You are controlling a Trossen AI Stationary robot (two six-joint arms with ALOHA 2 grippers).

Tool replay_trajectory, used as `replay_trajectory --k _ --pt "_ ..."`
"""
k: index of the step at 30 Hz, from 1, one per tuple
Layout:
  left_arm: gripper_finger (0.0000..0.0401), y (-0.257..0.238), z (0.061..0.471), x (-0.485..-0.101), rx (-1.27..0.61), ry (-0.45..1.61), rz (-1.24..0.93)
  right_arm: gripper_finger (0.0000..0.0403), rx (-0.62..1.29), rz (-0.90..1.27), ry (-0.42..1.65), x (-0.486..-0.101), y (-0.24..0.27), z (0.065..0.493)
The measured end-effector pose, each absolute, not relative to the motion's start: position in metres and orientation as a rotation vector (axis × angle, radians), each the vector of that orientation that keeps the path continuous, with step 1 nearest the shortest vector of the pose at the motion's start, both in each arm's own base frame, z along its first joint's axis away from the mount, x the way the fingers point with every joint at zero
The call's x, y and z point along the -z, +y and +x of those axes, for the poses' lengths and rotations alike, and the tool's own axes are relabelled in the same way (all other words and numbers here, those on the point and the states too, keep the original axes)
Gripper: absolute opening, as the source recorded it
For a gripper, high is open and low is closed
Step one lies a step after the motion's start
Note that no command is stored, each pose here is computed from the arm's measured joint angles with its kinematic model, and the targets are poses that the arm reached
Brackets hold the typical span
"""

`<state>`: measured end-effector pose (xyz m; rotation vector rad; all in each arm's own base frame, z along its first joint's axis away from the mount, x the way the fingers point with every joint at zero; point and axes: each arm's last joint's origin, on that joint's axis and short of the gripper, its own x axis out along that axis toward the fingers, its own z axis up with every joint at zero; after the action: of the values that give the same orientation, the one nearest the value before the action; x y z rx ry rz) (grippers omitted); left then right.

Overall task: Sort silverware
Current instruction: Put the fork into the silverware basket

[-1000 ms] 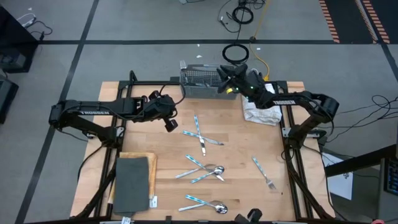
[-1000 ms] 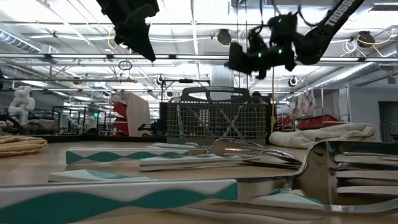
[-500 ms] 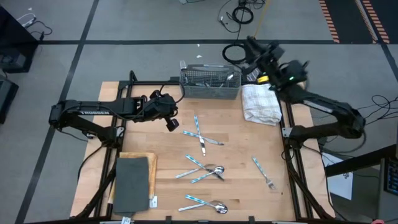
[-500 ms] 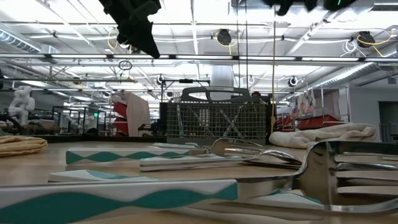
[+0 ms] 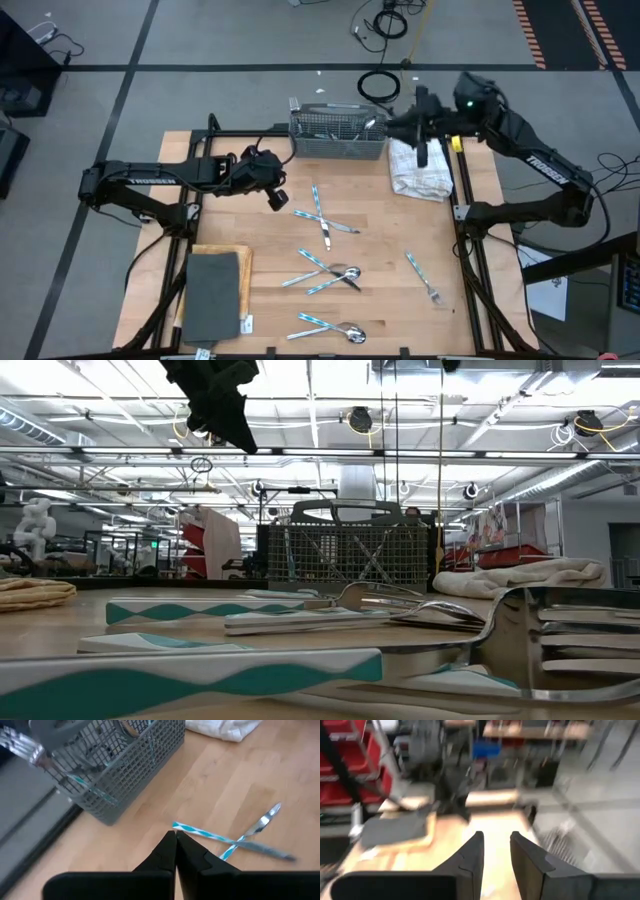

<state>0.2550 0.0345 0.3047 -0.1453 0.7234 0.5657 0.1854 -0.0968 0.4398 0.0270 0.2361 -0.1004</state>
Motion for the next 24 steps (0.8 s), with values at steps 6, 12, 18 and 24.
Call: replay_trajectory --k 6,12,18,24 --pt "0.0009 0.029 0.26 -0.308 -0.447 0.686 -0.189 0.0078 0.004 0.163 0.432 -0.418 -0.082 0.195" --pt "0.0009 0.02 0.26 -0.331 -0.322 0.506 -0.051 0.0077 -0.209 0.14 0.5 -0.386 -0.057 0.217" --pt "0.0009 0.018 0.218 -0.348 -0.29 0.353 -0.014 0.0074 -0.362 0.162 0.288 -0.347 -0.041 0.218" --pt "0.0009 0.015 0.169 -0.349 -0.268 0.215 -0.118 0.0068 -0.131 0.37 0.254 -0.3 -0.045 0.209"
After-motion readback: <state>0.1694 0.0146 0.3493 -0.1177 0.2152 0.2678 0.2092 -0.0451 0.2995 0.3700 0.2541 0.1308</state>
